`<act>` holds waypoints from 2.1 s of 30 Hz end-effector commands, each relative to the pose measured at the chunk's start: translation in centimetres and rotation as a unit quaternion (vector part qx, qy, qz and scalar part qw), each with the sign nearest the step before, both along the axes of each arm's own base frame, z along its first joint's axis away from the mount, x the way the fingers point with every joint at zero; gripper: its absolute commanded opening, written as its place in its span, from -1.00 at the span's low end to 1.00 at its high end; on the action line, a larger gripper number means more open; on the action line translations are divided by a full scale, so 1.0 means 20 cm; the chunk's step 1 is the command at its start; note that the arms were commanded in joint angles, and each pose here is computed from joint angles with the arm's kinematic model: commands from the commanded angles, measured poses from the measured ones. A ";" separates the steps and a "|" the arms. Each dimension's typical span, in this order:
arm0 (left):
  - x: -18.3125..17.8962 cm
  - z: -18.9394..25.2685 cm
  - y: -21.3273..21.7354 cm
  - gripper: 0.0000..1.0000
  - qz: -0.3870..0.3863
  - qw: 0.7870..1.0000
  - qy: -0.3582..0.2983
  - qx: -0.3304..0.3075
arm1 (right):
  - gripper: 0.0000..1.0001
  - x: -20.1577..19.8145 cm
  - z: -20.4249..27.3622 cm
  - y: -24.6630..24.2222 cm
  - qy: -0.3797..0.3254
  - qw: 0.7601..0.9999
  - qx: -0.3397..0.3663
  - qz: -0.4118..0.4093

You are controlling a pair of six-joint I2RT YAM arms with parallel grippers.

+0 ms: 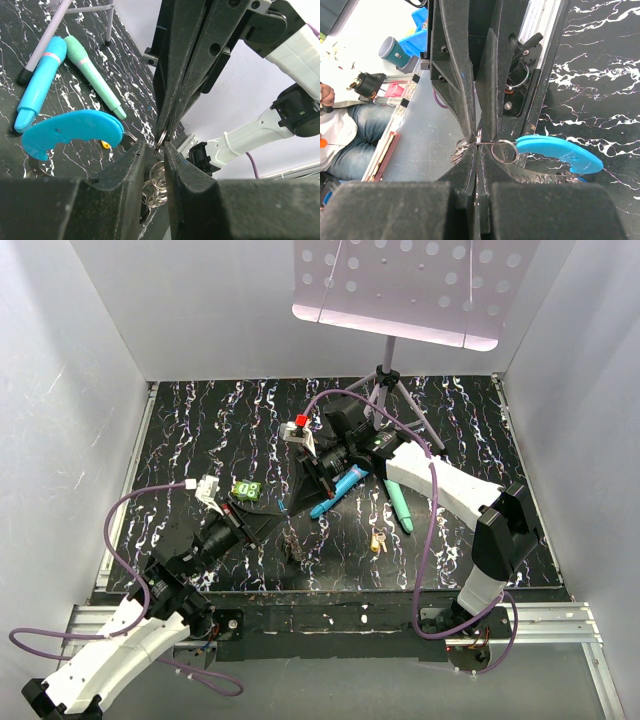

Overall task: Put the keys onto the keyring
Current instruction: Adjust the keyring.

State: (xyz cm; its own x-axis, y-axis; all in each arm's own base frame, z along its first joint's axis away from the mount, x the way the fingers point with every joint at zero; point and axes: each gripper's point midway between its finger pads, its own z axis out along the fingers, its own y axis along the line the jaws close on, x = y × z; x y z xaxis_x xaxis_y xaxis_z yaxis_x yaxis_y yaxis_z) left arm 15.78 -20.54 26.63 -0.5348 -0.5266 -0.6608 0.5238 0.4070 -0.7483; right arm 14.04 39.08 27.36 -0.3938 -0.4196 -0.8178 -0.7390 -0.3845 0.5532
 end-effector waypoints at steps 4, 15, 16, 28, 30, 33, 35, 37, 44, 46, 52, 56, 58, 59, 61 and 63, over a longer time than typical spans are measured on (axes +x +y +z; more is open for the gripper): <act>0.02 0.01 -0.01 -0.74 0.001 1.000 -0.011 0.002 | -0.97 -0.06 0.12 -0.03 -0.014 0.999 0.036 0.021; -0.07 0.07 0.06 -1.00 -0.028 0.987 -0.074 0.137 | -0.39 -0.04 0.12 -0.06 -0.025 0.999 0.028 0.015; -0.09 0.03 0.07 -1.00 -0.044 0.979 -0.069 0.184 | -0.21 -0.04 0.13 -0.07 -0.037 0.999 0.032 0.016; -0.13 -0.02 0.15 -1.00 -0.293 0.808 0.020 0.511 | 0.03 -0.06 0.18 -0.18 -0.172 0.979 0.091 0.055; -0.11 -0.03 0.14 -1.00 -0.305 0.796 0.025 0.523 | 0.04 -0.07 0.16 -0.17 -0.167 0.979 0.102 0.060; -0.09 -0.03 0.12 -1.00 -0.326 0.782 0.029 0.531 | 0.01 -0.04 0.13 -0.15 -0.168 0.979 0.104 0.056; -0.08 -0.02 0.10 -1.00 -0.331 0.781 0.029 0.529 | 0.00 -0.02 0.10 -0.13 -0.165 0.980 0.098 0.048; -0.06 0.00 0.09 -1.00 -0.330 0.782 0.026 0.528 | -0.02 0.00 0.07 -0.12 -0.164 0.981 0.097 0.042; -0.07 0.04 0.04 -1.00 -0.336 0.794 0.017 0.507 | -0.06 0.07 0.05 -0.06 -0.137 0.984 0.109 0.019; -0.07 0.06 0.03 -1.00 -0.336 0.798 0.012 0.500 | -0.07 0.07 0.08 -0.05 -0.124 0.985 0.121 0.025; -0.09 0.09 0.02 -1.00 -0.329 0.812 0.004 0.482 | -0.09 0.02 0.12 -0.06 -0.093 0.985 0.138 0.053; -0.11 0.09 0.03 -1.00 -0.318 0.822 0.002 0.472 | -0.09 -0.01 0.20 -0.14 -0.080 0.984 0.146 0.068; -0.12 0.08 0.03 -1.00 -0.313 0.828 0.004 0.465 | -0.08 0.02 0.25 -0.17 -0.089 0.982 0.154 0.064; -0.12 0.09 0.03 -1.00 -0.311 0.831 0.002 0.462 | -0.07 0.03 0.26 -0.18 -0.096 0.981 0.157 0.059; -0.13 0.08 0.02 -1.00 -0.310 0.835 0.001 0.456 | -0.05 0.05 0.27 -0.19 -0.103 0.982 0.153 0.048; -0.12 0.09 0.02 -1.00 -0.306 0.838 -0.003 0.452 | -0.03 0.05 0.24 -0.18 -0.101 0.983 0.147 0.046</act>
State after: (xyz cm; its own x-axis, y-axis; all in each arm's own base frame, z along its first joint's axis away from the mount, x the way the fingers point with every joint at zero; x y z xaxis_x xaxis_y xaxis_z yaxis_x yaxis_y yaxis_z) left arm 13.79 -19.46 27.34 -0.5269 0.6072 -0.5947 0.8389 0.4836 -0.2496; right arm 15.70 36.41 29.99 -0.2257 -0.2214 -0.9487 -0.7716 -0.5539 0.3128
